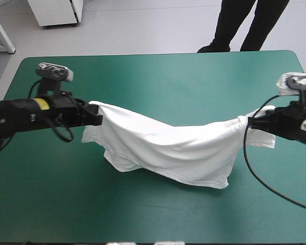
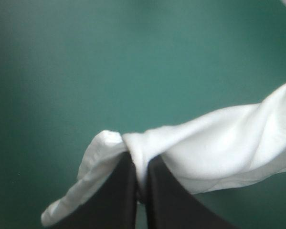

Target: Fold the cloth

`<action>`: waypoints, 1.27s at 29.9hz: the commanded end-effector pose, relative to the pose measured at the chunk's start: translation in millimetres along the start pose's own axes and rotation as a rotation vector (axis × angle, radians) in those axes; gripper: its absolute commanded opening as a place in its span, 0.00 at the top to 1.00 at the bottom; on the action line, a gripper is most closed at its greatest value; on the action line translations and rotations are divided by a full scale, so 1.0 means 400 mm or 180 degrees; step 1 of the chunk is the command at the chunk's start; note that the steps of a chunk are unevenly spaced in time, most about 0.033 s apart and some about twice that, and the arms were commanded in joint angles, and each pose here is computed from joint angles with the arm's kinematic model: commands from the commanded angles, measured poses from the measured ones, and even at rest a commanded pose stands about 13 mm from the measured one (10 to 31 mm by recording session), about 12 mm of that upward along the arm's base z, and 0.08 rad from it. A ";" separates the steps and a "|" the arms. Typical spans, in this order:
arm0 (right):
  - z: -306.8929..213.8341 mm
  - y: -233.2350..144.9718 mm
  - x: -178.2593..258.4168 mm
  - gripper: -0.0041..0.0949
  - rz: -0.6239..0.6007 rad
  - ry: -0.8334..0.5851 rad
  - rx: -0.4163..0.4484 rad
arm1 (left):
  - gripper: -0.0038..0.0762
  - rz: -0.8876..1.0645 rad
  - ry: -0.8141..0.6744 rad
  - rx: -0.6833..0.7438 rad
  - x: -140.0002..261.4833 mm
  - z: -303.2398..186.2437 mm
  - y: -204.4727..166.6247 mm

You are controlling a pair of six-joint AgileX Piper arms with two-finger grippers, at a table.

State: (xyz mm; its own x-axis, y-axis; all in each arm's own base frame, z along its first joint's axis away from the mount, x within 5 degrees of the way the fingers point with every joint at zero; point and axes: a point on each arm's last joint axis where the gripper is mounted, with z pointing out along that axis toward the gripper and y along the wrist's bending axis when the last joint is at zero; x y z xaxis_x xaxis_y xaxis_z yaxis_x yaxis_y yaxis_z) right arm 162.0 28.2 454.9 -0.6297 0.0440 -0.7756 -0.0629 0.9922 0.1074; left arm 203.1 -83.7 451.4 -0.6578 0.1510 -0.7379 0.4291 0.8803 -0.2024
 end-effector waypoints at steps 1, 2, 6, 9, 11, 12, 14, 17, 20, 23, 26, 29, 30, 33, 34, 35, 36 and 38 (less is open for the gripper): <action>0.122 -0.008 -0.026 0.98 -0.0022 -0.0173 0.0178 | 0.96 -0.0028 -0.0050 -0.0115 -0.037 0.129 0.039; 0.169 -0.009 -0.027 0.98 -0.0048 -0.0101 0.0214 | 0.96 -0.0057 0.0026 -0.0155 -0.043 0.187 0.057; 0.339 -0.003 -0.047 0.98 -0.0123 0.0116 0.0274 | 0.96 -0.0111 0.0215 -0.0233 -0.050 0.345 0.103; 0.439 -0.001 -0.060 0.98 -0.0111 0.0230 0.0343 | 0.96 -0.0163 0.0461 -0.0253 -0.045 0.451 0.132; 0.494 -0.003 -0.063 0.98 -0.0120 0.0348 0.0387 | 0.96 -0.0175 0.0564 -0.0268 -0.047 0.507 0.147; 0.521 -0.002 -0.064 0.98 -0.0130 0.0402 0.0399 | 0.96 -0.0180 0.0589 -0.0269 -0.049 0.525 0.152; 0.570 -0.002 -0.063 0.98 -0.0154 0.0503 0.0426 | 0.96 -0.0178 0.0624 -0.0280 -0.056 0.562 0.163; 0.621 -0.001 -0.063 0.98 -0.0149 0.0597 0.0442 | 0.96 -0.0163 0.0612 -0.0298 -0.067 0.596 0.172; 0.665 -0.001 -0.054 0.98 -0.0063 0.0660 0.0454 | 0.96 -0.0171 0.0589 -0.0331 -0.065 0.629 0.187; 0.696 0.000 -0.042 0.97 -0.0009 0.0715 0.0449 | 0.96 -0.0264 0.0634 -0.0367 -0.054 0.653 0.204; 0.704 0.003 -0.036 0.91 -0.0003 0.0764 0.0397 | 0.89 -0.0416 0.0681 -0.0382 -0.045 0.666 0.224; 0.701 0.013 -0.030 0.71 -0.0108 0.0893 0.0258 | 0.73 -0.0432 0.0671 -0.0387 -0.049 0.661 0.229; 0.697 0.014 -0.033 0.62 -0.0111 0.0919 0.0242 | 0.64 -0.0411 0.0701 -0.0383 -0.053 0.656 0.230; 0.684 0.017 -0.047 0.39 -0.0062 0.0951 0.0243 | 0.40 -0.0365 0.0906 -0.0354 -0.065 0.633 0.221; 0.677 0.017 -0.056 0.35 -0.0044 0.0941 0.0256 | 0.35 -0.0328 0.0966 -0.0371 -0.068 0.625 0.220; 0.665 0.017 -0.068 0.33 -0.0062 0.0921 0.0275 | 0.30 -0.0288 0.0997 -0.0393 -0.076 0.616 0.219; 0.649 0.017 -0.083 0.33 -0.0084 0.0888 0.0299 | 0.28 -0.0244 0.1044 -0.0422 -0.082 0.604 0.218; 0.614 0.016 -0.111 0.35 -0.0112 0.0788 0.0341 | 0.29 -0.0172 0.1047 -0.0472 -0.099 0.579 0.215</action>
State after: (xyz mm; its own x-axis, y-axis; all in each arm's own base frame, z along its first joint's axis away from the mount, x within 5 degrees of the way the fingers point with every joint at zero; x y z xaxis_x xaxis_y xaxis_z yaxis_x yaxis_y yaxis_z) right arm 388.6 68.7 285.1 -0.8765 -0.0026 -0.4813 -0.0147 0.9997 0.0215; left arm 418.9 -121.0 265.2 -0.8964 0.2111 -0.3899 0.2873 0.9463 -0.1483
